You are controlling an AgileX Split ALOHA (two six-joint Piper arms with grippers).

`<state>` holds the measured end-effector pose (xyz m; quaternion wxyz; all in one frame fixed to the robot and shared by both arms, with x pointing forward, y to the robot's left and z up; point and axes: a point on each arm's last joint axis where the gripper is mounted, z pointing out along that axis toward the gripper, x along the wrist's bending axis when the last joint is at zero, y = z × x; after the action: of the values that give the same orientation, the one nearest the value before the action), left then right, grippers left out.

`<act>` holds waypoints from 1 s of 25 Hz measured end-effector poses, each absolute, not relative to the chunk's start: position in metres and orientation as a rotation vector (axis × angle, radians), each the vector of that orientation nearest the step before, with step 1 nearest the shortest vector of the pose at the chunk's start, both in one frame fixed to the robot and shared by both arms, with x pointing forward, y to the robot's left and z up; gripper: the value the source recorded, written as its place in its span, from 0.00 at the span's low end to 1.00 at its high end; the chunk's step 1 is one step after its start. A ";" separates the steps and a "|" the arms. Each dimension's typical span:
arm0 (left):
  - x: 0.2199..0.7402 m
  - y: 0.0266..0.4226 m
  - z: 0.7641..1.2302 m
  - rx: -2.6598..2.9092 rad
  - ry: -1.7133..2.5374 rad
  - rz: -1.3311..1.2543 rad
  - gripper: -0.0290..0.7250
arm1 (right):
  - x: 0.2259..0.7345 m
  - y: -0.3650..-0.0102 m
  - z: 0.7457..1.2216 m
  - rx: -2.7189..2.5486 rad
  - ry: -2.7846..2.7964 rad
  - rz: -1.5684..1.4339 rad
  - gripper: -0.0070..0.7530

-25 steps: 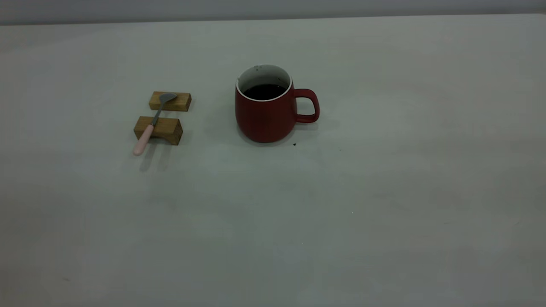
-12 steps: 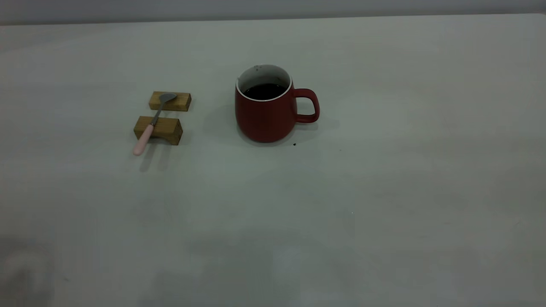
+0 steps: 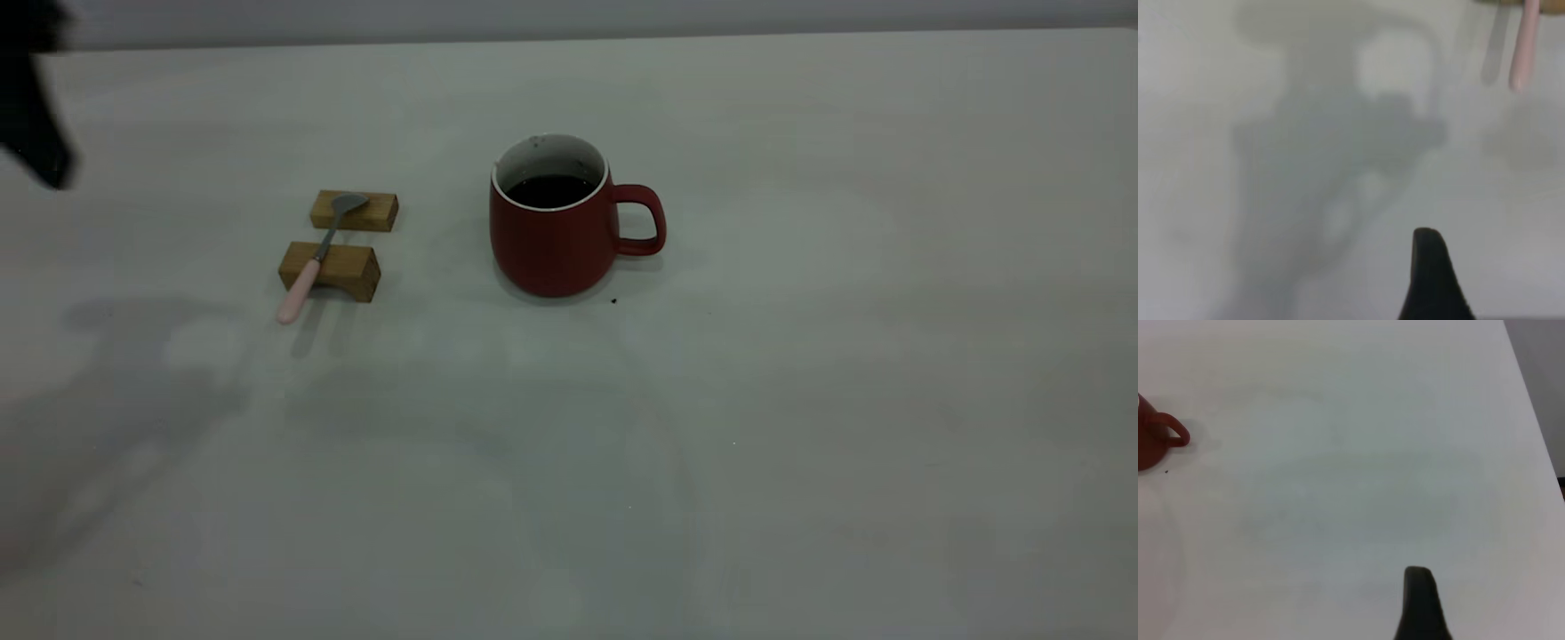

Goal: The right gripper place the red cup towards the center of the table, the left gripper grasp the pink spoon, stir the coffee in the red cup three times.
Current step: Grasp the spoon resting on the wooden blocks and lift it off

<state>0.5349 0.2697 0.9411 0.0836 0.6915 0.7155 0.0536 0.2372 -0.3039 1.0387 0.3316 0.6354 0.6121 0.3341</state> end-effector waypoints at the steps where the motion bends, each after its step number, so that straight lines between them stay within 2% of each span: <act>1: 0.544 0.265 0.933 2.080 2.128 0.152 0.77 | 0.237 -0.304 1.039 1.661 1.600 0.873 0.78; 10: 0.597 0.219 0.864 2.213 2.080 0.049 0.77 | 0.237 -0.304 1.039 1.661 1.600 0.873 0.78; 25: 0.613 0.213 0.803 2.227 2.139 -0.029 0.77 | 0.237 -0.304 1.039 1.661 1.600 0.873 0.78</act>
<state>0.6126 0.2134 0.8028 0.0269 0.7208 0.6925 -0.0095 0.2372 -0.3039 1.0387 0.3316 0.6354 0.6121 0.3341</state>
